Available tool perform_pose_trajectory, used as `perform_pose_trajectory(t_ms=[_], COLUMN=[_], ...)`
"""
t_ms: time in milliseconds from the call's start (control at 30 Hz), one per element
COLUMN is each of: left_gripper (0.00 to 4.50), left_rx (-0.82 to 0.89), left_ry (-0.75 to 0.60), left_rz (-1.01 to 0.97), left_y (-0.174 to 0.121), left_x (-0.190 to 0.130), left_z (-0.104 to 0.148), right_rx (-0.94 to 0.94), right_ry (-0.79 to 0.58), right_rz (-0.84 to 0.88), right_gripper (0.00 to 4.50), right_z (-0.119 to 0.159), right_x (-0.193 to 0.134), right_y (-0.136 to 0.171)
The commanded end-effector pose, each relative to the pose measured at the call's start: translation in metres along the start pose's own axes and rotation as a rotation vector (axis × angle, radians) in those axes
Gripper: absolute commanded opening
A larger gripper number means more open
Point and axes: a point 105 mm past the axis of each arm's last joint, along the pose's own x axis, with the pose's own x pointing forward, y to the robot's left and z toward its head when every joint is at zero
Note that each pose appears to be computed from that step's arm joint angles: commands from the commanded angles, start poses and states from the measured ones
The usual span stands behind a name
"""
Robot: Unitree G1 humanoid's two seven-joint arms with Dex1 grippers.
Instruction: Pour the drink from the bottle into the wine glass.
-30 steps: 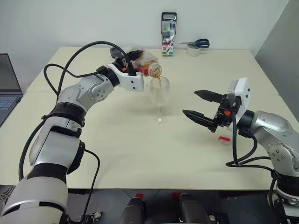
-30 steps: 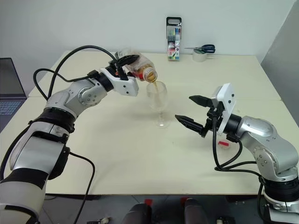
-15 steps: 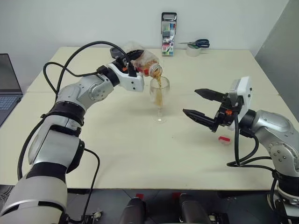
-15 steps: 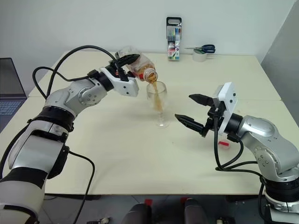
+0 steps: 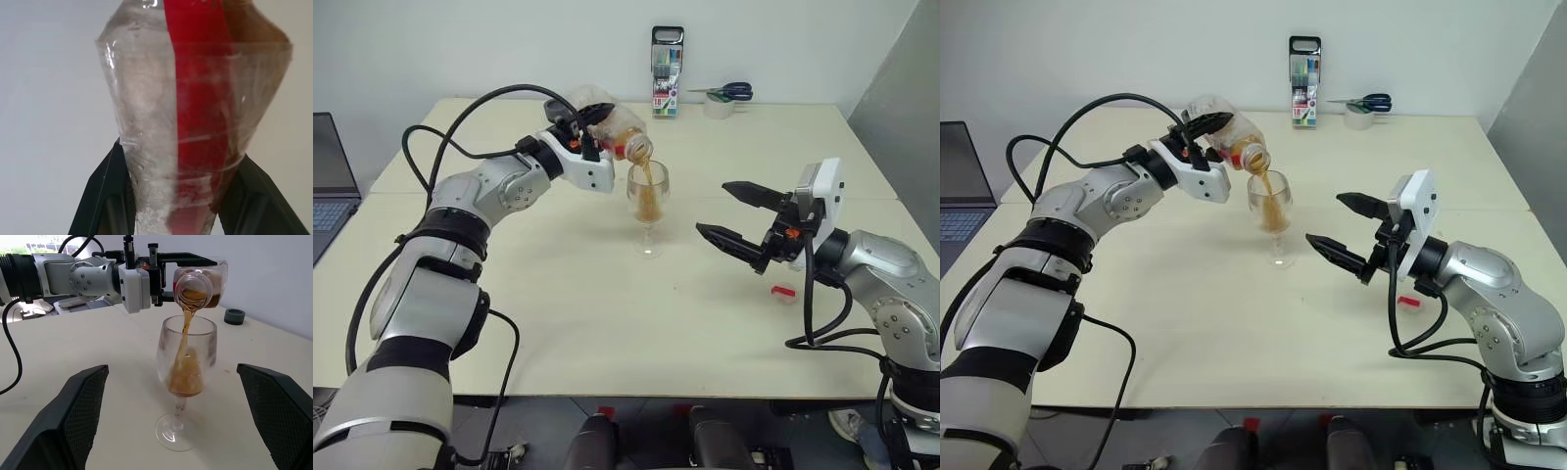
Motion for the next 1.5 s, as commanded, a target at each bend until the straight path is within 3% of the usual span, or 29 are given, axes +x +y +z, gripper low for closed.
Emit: perform_pose_trajectory(t_ms=[33, 1000, 1367, 1500], left_gripper=[1.69, 1.69, 1.69, 1.69], left_rx=[0.045, 0.081, -0.062, -0.186], left_ry=[0.001, 0.006, 0.036, 0.058], left_rz=[0.061, 0.063, 0.066, 0.090], left_y=[0.024, 0.023, 0.019, 0.021], left_x=[0.001, 0.002, 0.004, 0.004], left_z=[-0.004, -0.007, -0.007, -0.009], right_rx=[-0.047, -0.037, -0.048, -0.071], right_ry=[-0.046, -0.059, -0.079, -0.089], right_rz=[-0.003, 0.002, 0.002, 0.001], right_gripper=[4.50, 4.50, 4.50, 4.50], right_z=[0.014, 0.012, 0.017, 0.021], right_x=[0.001, 0.004, 0.008, 0.012], right_y=[0.000, 0.004, 0.004, 0.004])
